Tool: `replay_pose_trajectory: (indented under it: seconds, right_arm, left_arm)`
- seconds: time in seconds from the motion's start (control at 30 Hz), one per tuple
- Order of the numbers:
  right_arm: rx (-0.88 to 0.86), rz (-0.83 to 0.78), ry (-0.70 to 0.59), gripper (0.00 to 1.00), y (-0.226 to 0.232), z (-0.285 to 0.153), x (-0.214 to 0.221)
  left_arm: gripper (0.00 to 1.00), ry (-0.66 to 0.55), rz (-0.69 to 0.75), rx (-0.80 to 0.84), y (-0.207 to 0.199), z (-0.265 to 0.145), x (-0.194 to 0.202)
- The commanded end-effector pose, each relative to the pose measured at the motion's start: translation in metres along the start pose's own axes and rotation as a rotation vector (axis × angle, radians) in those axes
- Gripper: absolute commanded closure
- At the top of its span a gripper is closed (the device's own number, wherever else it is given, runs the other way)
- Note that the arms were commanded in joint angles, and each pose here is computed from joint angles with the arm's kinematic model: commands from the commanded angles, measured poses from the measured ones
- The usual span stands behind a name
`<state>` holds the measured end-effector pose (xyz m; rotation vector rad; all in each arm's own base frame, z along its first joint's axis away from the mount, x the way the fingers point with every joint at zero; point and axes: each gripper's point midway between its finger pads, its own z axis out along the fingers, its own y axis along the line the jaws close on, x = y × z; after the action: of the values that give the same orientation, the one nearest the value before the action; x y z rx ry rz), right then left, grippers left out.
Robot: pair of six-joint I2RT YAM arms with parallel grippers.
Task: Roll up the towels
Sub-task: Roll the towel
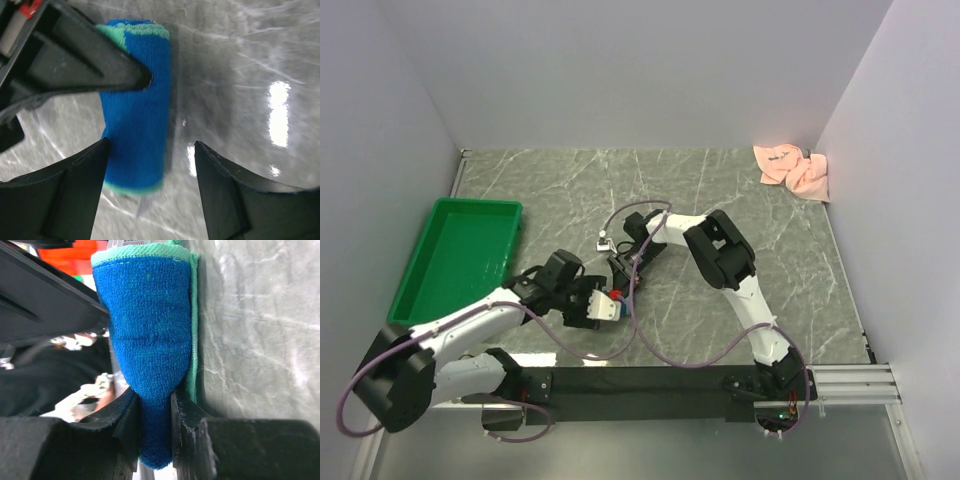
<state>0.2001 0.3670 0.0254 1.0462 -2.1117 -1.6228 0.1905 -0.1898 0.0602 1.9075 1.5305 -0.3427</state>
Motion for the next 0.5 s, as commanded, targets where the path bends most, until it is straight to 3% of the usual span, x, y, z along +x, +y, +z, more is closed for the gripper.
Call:
replay_pose_trajectory:
  seconds: [0.0, 0.17, 0.47]
  right_arm:
    - [0.056, 0.049, 0.084, 1.00, -0.035, 0.008, 0.024]
    - [-0.018, 0.091, 0.095, 1.00, -0.031, 0.012, 0.029]
    - [-0.133, 0.118, 0.058, 1.00, -0.017, 0.014, 0.029]
  left_arm:
    - [0.27, -0.008, 0.097, -0.079, 0.020, 0.016, -0.007]
    - [0.33, 0.029, 0.084, -0.027, 0.014, 0.038, 0.003]
    - [0.59, 0.066, 0.058, 0.120, -0.010, 0.052, 0.014]
